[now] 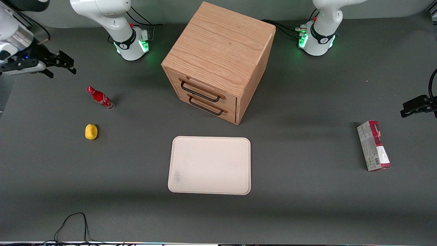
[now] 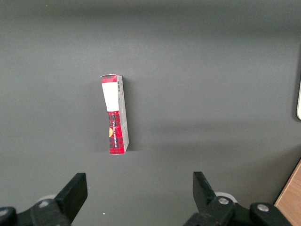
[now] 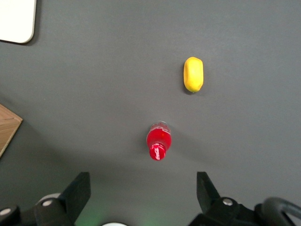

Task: Place coke bottle on tray
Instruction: 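Move the open right gripper down over the red Coca-Cola bottle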

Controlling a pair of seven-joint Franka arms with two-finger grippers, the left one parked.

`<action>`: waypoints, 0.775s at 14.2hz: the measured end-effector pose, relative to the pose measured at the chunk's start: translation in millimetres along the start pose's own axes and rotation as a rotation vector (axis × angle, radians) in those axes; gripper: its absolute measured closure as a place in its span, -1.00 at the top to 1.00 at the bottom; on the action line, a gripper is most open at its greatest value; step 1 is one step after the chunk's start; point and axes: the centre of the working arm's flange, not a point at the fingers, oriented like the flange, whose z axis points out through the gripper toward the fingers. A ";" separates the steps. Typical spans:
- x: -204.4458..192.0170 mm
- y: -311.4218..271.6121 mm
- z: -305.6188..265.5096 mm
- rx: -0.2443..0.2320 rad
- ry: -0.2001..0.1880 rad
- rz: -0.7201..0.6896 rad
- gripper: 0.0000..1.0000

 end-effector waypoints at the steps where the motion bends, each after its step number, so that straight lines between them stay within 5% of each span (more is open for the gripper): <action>1: -0.4 -1.6 13.5 0.000 -0.004 -0.002 1.00; 11: 8.0 -4.9 100.1 -0.007 -0.054 -0.008 1.00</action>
